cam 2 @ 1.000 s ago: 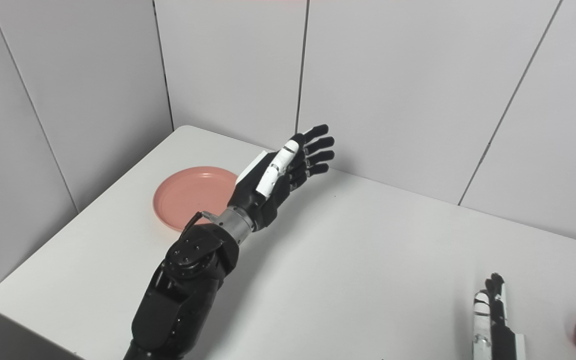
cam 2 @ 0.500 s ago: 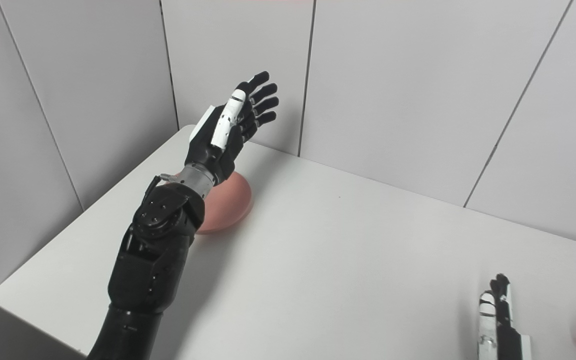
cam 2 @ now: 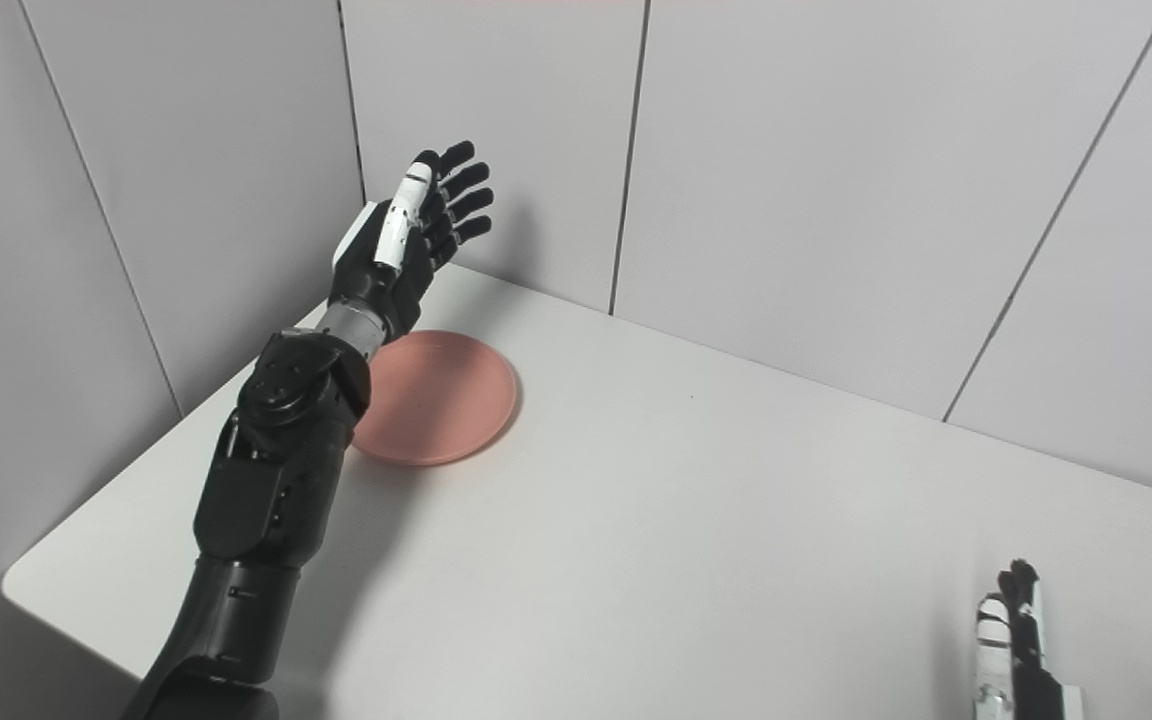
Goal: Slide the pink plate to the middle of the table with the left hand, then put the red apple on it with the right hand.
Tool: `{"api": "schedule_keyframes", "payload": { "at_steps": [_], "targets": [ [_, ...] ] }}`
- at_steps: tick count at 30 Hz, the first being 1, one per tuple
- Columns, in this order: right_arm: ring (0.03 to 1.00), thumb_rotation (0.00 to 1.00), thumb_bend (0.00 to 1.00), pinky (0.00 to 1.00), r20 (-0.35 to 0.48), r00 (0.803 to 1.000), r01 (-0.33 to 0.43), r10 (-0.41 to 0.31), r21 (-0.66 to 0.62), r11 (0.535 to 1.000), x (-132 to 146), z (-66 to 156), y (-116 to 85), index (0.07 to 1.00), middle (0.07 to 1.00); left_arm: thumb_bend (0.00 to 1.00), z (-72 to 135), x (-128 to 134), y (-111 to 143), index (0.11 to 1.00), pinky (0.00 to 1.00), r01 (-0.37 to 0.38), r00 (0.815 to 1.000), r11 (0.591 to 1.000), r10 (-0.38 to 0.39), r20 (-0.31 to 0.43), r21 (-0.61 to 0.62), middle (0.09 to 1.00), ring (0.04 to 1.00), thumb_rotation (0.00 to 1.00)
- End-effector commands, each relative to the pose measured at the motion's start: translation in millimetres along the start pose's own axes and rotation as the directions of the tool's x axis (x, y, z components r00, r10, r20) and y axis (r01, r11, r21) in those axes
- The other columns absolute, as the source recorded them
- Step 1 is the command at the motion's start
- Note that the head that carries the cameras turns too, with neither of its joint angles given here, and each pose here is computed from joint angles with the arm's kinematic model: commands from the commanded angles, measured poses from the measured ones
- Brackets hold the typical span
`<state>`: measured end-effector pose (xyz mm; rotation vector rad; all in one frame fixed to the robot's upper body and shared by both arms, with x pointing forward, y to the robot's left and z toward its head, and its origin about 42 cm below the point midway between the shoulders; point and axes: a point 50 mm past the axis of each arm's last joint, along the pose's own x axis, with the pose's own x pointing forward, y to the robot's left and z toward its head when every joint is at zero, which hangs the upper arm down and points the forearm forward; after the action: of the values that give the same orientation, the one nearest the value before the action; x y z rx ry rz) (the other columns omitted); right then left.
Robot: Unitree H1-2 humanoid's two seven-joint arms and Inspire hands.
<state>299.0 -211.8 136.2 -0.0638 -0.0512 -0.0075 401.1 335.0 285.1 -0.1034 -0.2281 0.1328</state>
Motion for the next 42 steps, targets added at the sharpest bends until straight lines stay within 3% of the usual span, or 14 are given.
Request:
{"api": "schedule_keyframes", "payload": {
  "at_steps": [1,19,34,42],
  "targets": [
    [1.000,1.00,0.00,1.00,0.074,0.997,-0.004,0.004,0.004,1.000,7,19,-1,1.000,1.000,0.37,34,15,2,0.885,0.88,0.009,0.992,1.000,-0.011,0.126,0.009,0.900,0.893,1.00],
    [1.000,1.00,0.00,1.00,0.074,0.997,-0.003,0.002,0.013,1.000,7,21,-3,1.000,1.000,0.34,38,30,60,0.860,0.86,-0.123,0.987,0.992,0.121,0.102,0.018,0.880,0.873,1.00],
    [1.000,1.00,0.00,1.00,0.069,0.998,-0.010,0.011,-0.001,1.000,7,22,-4,1.000,1.000,0.37,28,33,114,0.857,0.88,-0.179,0.983,0.983,0.177,0.049,0.043,0.878,0.877,1.00],
    [1.000,1.00,0.00,1.00,0.067,0.998,-0.009,0.008,0.003,1.000,7,24,-4,1.000,1.000,0.37,14,33,127,0.848,0.90,-0.204,0.979,0.979,0.204,0.024,0.021,0.874,0.880,1.00]
  ]
}}
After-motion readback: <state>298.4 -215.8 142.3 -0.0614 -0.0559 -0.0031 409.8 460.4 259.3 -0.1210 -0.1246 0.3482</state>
